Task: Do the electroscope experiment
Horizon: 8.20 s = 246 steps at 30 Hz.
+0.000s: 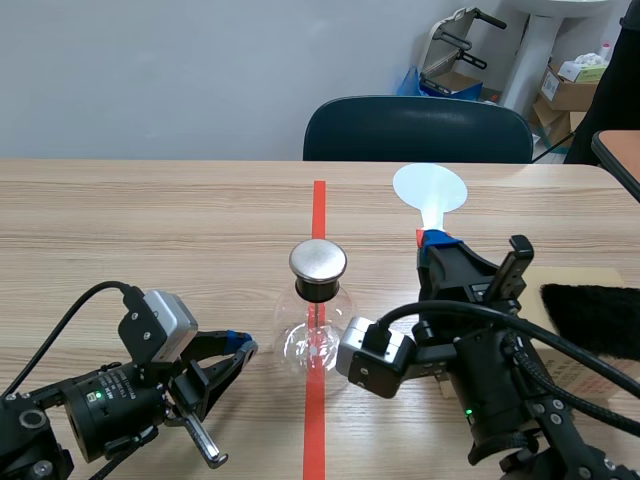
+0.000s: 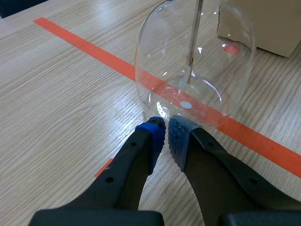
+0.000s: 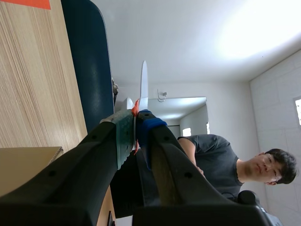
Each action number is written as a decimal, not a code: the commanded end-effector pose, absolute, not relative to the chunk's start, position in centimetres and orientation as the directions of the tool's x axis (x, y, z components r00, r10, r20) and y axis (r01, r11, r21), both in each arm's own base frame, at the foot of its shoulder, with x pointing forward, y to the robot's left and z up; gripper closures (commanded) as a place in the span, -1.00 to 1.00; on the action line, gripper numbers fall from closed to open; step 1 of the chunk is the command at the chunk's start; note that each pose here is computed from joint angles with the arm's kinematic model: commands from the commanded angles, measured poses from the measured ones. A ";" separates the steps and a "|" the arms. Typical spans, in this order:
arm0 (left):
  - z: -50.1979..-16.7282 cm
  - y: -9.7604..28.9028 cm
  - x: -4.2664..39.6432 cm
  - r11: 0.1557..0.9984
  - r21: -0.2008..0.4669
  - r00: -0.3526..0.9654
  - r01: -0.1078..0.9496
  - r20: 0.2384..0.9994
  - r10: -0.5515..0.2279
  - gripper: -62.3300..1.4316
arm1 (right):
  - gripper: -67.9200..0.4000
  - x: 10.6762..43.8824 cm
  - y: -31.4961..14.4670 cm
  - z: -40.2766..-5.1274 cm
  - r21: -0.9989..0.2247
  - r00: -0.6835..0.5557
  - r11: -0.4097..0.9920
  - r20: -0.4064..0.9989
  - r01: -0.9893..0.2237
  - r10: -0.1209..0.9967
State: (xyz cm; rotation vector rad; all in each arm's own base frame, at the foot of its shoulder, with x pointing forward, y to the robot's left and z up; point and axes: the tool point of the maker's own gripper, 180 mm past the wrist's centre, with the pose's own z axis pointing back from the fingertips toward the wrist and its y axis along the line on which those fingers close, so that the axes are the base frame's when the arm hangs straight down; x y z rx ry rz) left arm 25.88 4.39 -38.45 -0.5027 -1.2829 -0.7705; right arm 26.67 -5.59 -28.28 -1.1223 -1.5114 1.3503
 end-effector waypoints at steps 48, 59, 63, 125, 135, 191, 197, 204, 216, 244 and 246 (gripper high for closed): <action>-37.5 4.0 26.3 0.659 0.080 0.072 0.748 0.977 -0.200 0.74 | 0.93 25.6 -4.8 -27.5 -0.990 -0.318 0.049 0.004 0.133 0.948; -37.5 4.0 26.3 0.659 0.080 0.072 0.748 0.977 -0.200 0.74 | 0.93 25.6 -4.8 -27.5 -0.990 -0.318 0.049 0.004 0.133 0.948; -37.5 4.0 26.3 0.659 0.080 0.072 0.748 0.977 -0.200 0.74 | 0.93 25.6 -4.8 -27.5 -0.990 -0.318 0.049 0.004 0.133 0.948; -37.5 4.0 26.3 0.658 0.080 0.072 0.748 0.977 -0.201 0.74 | 0.93 25.6 -5.0 -27.4 -0.989 -0.314 0.046 0.000 0.140 0.950; -37.5 4.0 26.3 0.658 0.080 0.072 0.748 0.977 -0.201 0.74 | 0.93 25.6 -5.0 -27.4 -0.989 -0.314 0.044 -0.002 0.140 0.949; -37.6 4.0 26.3 0.658 0.080 0.074 0.748 0.976 -0.203 0.74 | 0.93 21.8 1.5 -27.7 -0.989 -0.673 0.044 -0.062 0.139 0.737; -37.6 4.0 26.2 0.658 0.080 0.075 0.748 0.976 -0.203 0.74 | 0.93 20.8 2.5 -27.8 -0.989 -0.726 0.044 -0.071 0.138 0.684; -37.6 4.0 26.2 0.658 0.080 0.075 0.748 0.976 -0.203 0.74 | 0.93 19.8 2.9 -28.2 -0.992 -0.751 0.045 -0.061 0.120 0.657; -37.6 4.0 26.2 0.658 0.080 0.075 0.748 0.976 -0.203 0.74 | 0.93 21.0 1.7 -26.6 -0.987 -0.674 0.066 -0.052 0.148 0.737; -37.6 4.0 26.2 0.659 0.079 0.075 0.748 0.976 -0.203 0.74 | 0.94 23.3 -5.1 -27.9 -0.996 -0.404 -0.018 -0.050 0.082 0.914; -37.6 4.0 26.2 0.659 0.079 0.075 0.748 0.976 -0.203 0.74 | 0.94 23.1 -4.6 -27.9 -0.996 -0.429 -0.018 -0.052 0.082 0.902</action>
